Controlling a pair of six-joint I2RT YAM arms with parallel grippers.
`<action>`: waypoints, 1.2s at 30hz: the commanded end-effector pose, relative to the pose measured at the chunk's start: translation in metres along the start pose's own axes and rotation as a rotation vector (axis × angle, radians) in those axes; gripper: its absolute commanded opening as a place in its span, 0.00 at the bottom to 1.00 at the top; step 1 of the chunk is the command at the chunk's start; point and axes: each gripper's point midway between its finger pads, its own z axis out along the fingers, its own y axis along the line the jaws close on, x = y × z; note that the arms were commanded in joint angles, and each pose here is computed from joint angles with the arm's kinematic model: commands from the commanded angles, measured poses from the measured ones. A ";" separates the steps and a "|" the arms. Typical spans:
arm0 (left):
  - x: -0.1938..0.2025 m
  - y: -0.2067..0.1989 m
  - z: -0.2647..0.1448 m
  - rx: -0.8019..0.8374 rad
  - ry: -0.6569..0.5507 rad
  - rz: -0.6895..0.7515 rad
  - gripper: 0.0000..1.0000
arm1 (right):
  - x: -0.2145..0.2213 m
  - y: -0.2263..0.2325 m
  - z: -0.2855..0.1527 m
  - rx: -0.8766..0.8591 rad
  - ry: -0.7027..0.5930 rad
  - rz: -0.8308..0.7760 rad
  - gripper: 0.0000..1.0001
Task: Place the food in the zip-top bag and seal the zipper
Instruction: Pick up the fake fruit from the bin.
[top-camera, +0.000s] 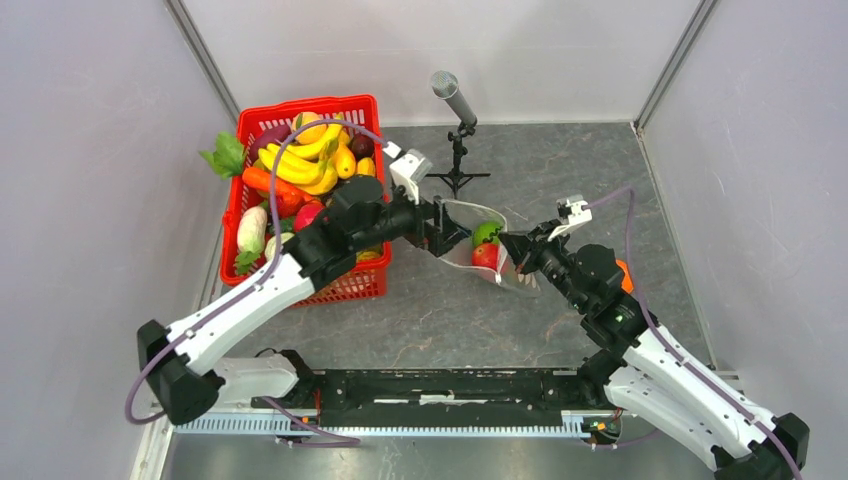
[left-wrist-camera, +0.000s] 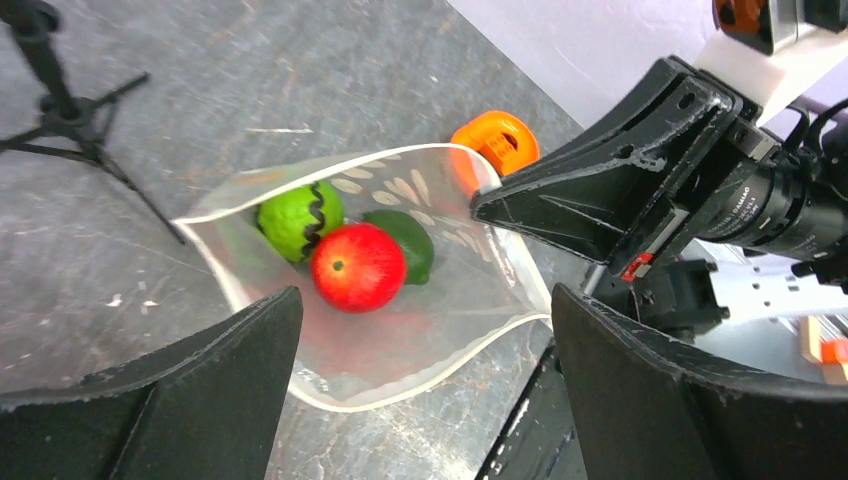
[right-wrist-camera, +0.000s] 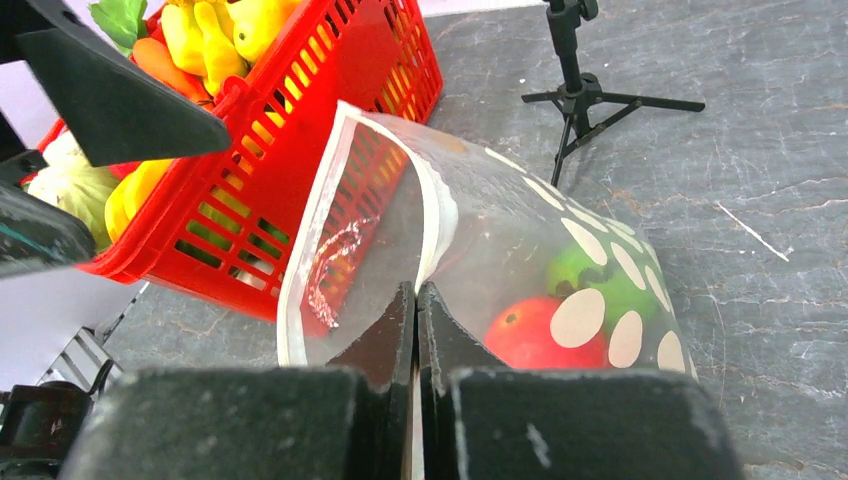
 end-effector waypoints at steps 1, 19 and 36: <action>-0.029 0.021 -0.026 -0.157 -0.133 0.101 1.00 | -0.017 0.003 -0.001 -0.003 -0.064 0.004 0.00; -0.024 0.129 -0.145 -0.946 -0.077 0.144 1.00 | 0.001 0.002 0.012 0.007 0.027 0.003 0.00; 0.004 0.205 -0.203 -1.077 0.073 -0.055 0.90 | -0.004 0.005 0.012 0.002 0.031 -0.011 0.00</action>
